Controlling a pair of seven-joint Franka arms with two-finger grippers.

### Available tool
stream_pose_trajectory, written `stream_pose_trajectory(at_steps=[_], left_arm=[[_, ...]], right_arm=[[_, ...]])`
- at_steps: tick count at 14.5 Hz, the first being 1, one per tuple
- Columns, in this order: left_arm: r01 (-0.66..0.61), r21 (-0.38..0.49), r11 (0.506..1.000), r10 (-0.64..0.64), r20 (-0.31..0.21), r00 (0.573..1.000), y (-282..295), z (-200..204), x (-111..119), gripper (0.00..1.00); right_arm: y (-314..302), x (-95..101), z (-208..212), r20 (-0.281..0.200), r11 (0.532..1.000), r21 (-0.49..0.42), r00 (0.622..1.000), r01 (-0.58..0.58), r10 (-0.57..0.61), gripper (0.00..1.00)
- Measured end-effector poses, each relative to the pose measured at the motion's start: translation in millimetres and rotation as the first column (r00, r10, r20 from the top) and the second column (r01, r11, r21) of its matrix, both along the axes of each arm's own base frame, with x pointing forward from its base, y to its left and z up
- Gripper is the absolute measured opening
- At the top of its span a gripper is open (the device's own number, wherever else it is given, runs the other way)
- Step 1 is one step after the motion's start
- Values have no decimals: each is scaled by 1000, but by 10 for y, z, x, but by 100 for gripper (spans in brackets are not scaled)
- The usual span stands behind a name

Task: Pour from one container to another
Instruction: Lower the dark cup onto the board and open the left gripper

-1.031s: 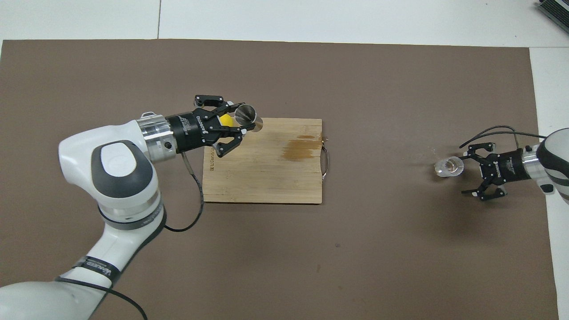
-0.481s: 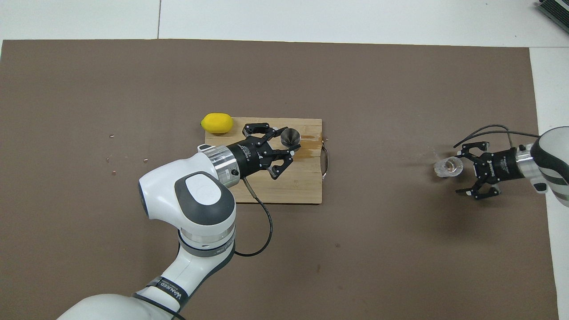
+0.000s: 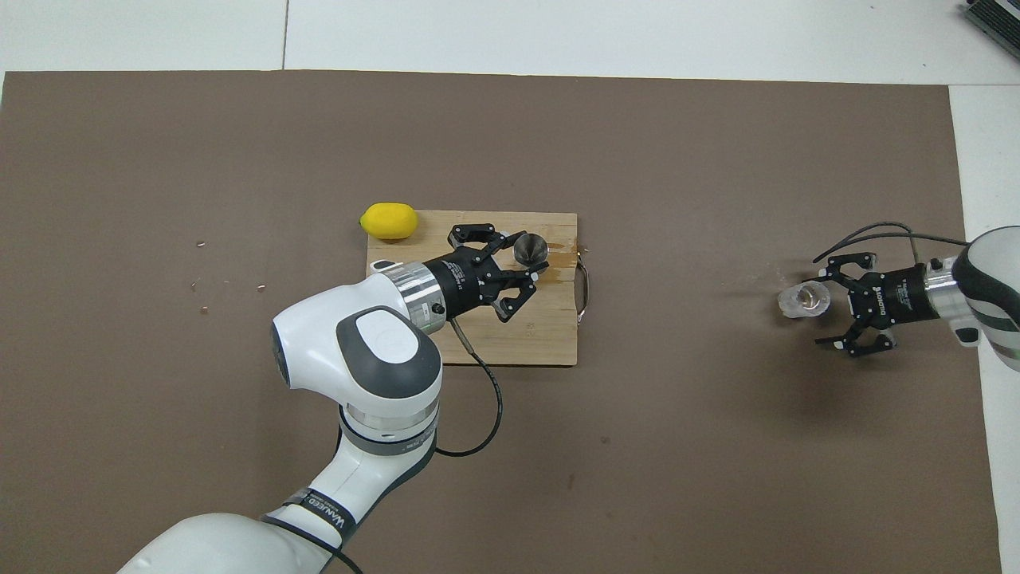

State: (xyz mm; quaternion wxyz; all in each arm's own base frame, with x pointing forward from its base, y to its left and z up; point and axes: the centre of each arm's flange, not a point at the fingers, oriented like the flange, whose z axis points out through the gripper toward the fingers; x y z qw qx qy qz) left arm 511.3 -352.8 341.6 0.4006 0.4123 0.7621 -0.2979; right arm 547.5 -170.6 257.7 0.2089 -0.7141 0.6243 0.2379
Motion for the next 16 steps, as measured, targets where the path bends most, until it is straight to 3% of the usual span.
stream_pose_trajectory(at_steps=[6,11,16], left_arm=[[0,11,1000,0,-9,1000,-17,-87,-2,50],[8,3,1000,-8,1,1000,-67,-32,1,100],[60,-50,997,-57,50,997,-185,379,-100,100]], right_arm=[[123,60,5,80,994,-7,991,-111,111,100],[154,83,7,121,987,-17,980,-160,161,100],[154,83,6,121,987,-17,980,-160,161,100]])
